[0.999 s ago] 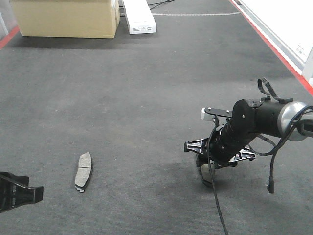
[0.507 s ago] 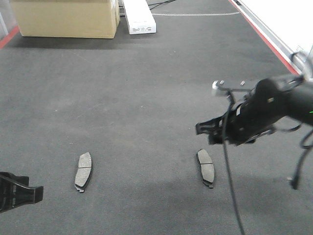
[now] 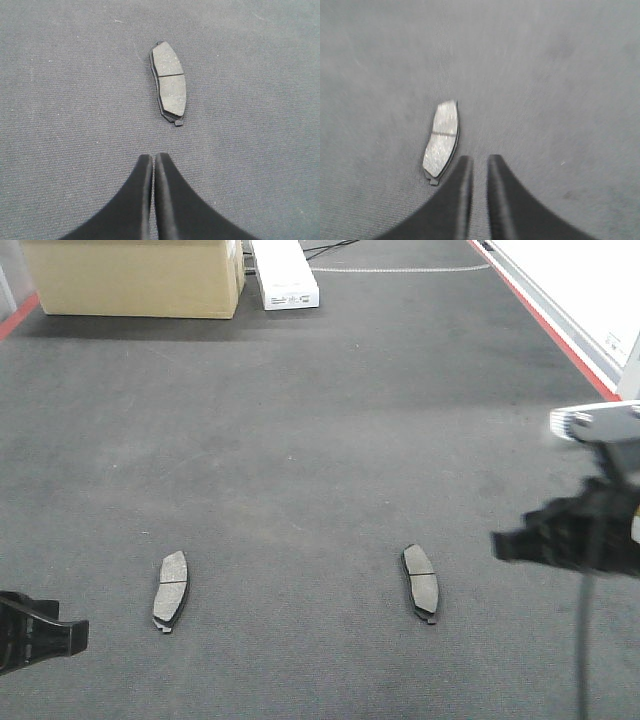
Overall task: Move and align brake pads A on conveyor
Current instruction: 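Open the right gripper and withdraw it outward from the pad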
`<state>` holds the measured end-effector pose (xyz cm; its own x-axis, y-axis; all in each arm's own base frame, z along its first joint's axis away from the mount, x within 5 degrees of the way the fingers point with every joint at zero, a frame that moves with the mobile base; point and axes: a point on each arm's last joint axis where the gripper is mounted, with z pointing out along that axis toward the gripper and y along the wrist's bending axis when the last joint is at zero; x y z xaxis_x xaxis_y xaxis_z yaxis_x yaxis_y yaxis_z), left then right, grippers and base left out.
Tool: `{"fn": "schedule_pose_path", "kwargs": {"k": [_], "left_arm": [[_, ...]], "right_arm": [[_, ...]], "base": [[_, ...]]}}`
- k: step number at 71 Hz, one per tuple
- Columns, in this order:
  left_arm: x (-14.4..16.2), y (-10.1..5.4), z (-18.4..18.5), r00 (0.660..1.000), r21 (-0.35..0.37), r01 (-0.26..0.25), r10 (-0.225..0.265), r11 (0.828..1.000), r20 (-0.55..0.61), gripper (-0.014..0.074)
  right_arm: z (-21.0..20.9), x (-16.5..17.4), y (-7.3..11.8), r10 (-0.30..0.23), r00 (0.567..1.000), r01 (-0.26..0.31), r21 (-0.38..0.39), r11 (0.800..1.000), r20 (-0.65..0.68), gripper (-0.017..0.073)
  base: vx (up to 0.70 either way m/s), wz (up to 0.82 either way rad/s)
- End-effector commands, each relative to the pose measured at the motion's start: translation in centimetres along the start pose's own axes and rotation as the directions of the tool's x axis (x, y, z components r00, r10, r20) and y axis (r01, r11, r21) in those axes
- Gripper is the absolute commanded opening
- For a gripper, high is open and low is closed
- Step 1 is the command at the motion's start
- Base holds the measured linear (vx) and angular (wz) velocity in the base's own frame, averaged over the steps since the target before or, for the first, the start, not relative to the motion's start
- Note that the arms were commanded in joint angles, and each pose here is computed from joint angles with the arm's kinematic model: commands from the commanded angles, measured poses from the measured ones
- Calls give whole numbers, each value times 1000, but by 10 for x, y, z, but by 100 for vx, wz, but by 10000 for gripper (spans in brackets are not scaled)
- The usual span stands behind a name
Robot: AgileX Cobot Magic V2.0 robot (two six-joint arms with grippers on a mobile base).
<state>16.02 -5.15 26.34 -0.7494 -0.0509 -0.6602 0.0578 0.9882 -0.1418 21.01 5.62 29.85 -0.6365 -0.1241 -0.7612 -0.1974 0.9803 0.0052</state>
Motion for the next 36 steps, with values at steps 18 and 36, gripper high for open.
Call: {"fn": "schedule_pose_path", "kwargs": {"k": [18,36], "left_arm": [[-11,-3,-7,997,31,2,-5,1000,79,-6],[-11,-3,-7,997,31,2,-5,1000,79,-6]], "right_arm": [[-51,27,-5,-34,958,38,-6,999,286,-8],[-64,31,-6,-30,943,34,-6,999,331,-8]], "base": [[0,0],[0,0]]}}
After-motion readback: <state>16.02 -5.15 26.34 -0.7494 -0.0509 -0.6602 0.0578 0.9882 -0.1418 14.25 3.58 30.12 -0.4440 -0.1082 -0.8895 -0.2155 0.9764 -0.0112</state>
